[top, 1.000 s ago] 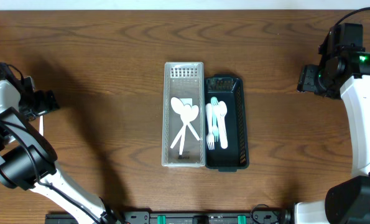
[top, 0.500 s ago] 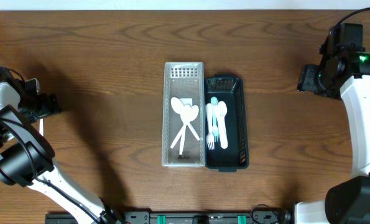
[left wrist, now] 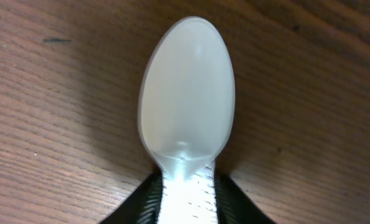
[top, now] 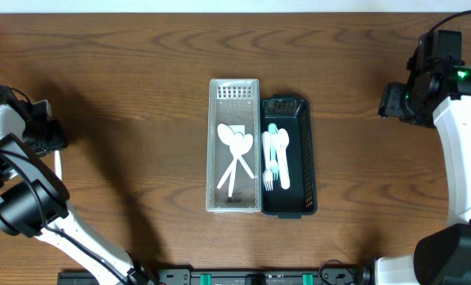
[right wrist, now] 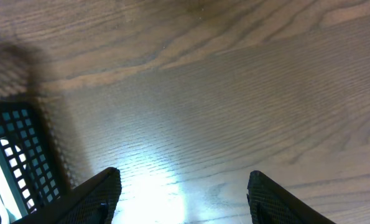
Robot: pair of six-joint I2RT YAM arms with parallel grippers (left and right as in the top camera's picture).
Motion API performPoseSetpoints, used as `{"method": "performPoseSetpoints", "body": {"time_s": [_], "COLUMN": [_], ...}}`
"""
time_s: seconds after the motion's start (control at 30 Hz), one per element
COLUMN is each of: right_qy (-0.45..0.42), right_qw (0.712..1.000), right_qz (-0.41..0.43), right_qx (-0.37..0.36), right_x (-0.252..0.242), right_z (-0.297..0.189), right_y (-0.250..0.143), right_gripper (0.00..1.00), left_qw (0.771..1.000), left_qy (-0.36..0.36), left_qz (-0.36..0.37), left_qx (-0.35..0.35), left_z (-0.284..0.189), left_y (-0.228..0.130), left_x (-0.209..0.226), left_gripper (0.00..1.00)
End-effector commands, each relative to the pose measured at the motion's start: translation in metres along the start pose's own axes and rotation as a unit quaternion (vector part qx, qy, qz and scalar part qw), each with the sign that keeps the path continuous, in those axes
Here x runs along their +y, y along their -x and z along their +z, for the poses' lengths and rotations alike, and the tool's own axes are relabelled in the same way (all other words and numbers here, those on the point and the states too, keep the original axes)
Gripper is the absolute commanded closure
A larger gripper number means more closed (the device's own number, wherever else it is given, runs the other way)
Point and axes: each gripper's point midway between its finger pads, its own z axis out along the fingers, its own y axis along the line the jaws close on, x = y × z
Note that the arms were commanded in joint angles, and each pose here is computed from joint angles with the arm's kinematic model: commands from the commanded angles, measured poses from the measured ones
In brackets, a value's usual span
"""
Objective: Pack container
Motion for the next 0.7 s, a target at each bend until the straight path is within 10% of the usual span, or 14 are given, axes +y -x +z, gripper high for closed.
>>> {"method": "performPoseSetpoints", "body": {"time_s": [0.0,0.17,0.67], "right_qy": [0.000,0.000,0.002], "right_qw": [1.000,1.000,1.000], "right_qz": [0.011,0.011,0.012], "right_qx": [-0.003,-0.003,-0.013], "right_x": [-0.002,-0.002,-0.002], "right_z": [-0.002,-0.002,-0.002], "right_y": [0.002,0.002,0.007], "right_gripper": [0.32,0.32,0.31], "left_qw": [0.999,0.999,0.999], "left_qy": [-0.017,-0.017,-0.008], "left_qz": [-0.003,-0.011,-0.003], "left_qx": [0.027,0.027,-0.034], "left_z": [0.016,0.016,-0.065], "left_y": [-0.012,-0.012,0.008], "left_x": [-0.004,-0.004,-0.045], "left_gripper": [0.76,0.94,0.94]}}
